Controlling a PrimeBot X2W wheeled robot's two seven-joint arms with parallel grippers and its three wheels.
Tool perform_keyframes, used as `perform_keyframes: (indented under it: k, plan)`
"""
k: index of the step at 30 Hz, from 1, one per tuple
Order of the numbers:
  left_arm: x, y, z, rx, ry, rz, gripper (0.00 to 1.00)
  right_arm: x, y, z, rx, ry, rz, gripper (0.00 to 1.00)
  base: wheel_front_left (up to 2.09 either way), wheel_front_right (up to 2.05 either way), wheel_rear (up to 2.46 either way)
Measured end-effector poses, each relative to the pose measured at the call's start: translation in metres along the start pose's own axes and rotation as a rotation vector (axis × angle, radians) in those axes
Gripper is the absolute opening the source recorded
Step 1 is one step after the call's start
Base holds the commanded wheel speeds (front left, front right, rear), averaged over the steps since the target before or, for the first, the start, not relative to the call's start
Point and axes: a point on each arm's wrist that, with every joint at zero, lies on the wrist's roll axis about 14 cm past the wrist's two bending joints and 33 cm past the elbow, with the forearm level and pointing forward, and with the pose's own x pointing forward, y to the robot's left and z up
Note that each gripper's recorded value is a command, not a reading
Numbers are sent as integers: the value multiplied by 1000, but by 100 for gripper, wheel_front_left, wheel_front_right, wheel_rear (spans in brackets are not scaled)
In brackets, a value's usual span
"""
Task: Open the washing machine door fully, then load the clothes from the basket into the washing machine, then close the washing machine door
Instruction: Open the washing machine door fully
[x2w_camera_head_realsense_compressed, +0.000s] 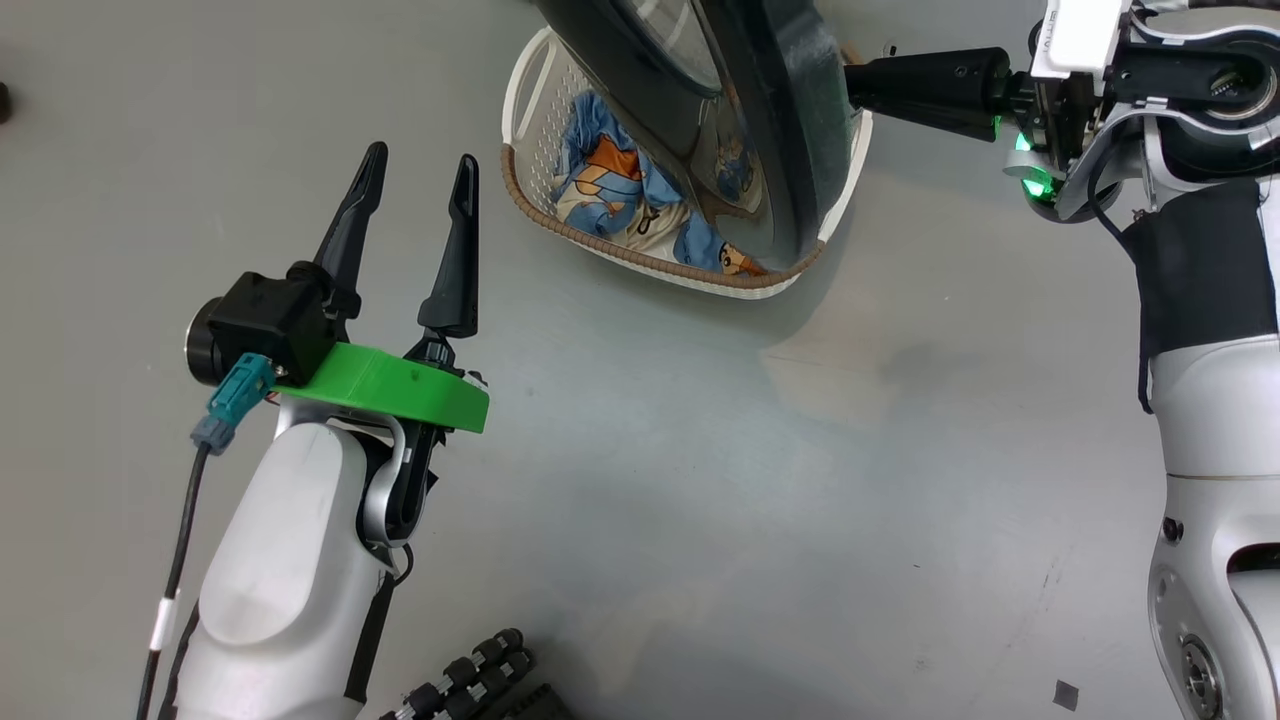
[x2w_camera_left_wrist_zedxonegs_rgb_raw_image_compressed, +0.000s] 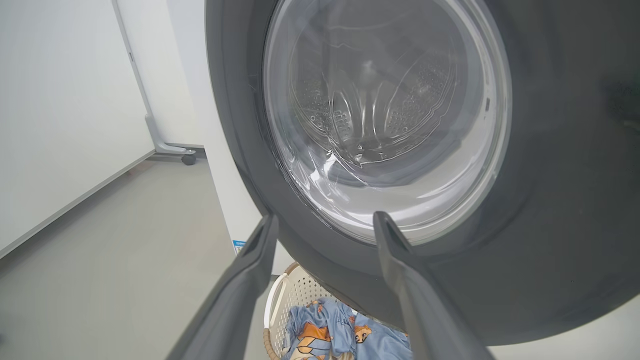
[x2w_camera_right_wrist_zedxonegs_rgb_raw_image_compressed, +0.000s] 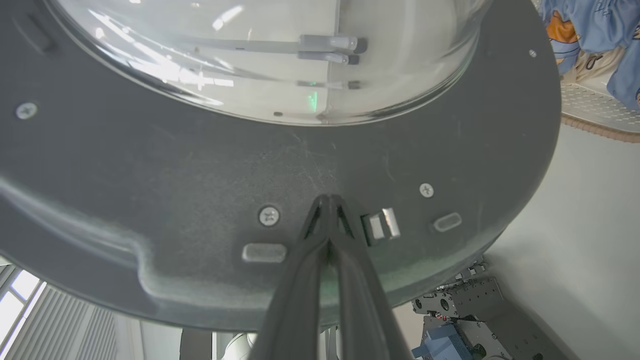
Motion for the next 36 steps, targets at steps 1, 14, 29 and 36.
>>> perform_keyframes:
  k: [1, 14, 29, 36]
  plan:
    - [0, 0, 0, 0, -1, 0, 100, 1, 1, -2, -3, 1, 3, 0, 0, 0, 0]
    - [-2, 0, 1, 4, -2, 0, 100, 24, 11, -33, 39, 52, 112, 0, 0, 0, 0]
    - [-4, 5, -1, 7, 9, 16, 100, 59, 24, -61, 64, 68, 190, 0, 0, 0, 0]
    - [-4, 6, -2, 1, 11, 21, 100, 67, 28, -67, 80, 64, 209, 0, 0, 0, 0]
